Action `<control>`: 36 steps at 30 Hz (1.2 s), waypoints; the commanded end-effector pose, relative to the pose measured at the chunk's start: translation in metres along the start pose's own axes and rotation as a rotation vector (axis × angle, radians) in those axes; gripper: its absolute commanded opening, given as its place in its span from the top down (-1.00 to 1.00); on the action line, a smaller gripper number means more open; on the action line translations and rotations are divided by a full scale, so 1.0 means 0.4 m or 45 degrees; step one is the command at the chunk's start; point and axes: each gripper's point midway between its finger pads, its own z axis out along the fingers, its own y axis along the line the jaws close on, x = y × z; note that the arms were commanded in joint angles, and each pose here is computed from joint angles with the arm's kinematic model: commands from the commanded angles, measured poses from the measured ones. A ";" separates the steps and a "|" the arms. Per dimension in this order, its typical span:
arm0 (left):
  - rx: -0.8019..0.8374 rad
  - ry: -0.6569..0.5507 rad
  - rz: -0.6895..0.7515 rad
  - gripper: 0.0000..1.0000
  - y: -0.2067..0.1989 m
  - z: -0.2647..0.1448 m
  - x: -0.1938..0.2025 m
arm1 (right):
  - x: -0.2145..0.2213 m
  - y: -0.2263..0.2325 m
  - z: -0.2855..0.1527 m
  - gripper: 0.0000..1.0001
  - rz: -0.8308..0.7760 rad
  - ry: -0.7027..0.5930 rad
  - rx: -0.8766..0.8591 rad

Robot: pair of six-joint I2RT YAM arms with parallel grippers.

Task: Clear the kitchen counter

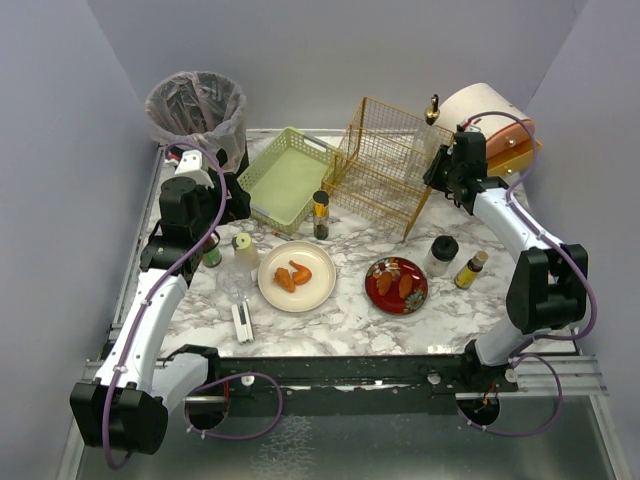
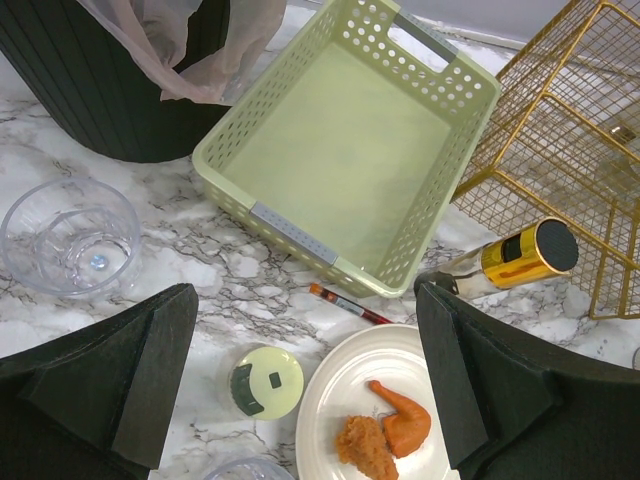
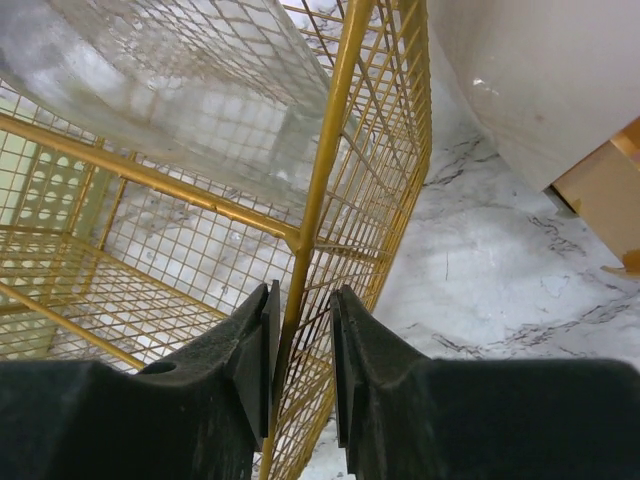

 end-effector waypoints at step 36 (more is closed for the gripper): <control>0.294 0.072 0.136 -0.98 -0.319 0.005 0.051 | -0.074 0.008 -0.346 -0.36 -0.034 -0.204 -0.100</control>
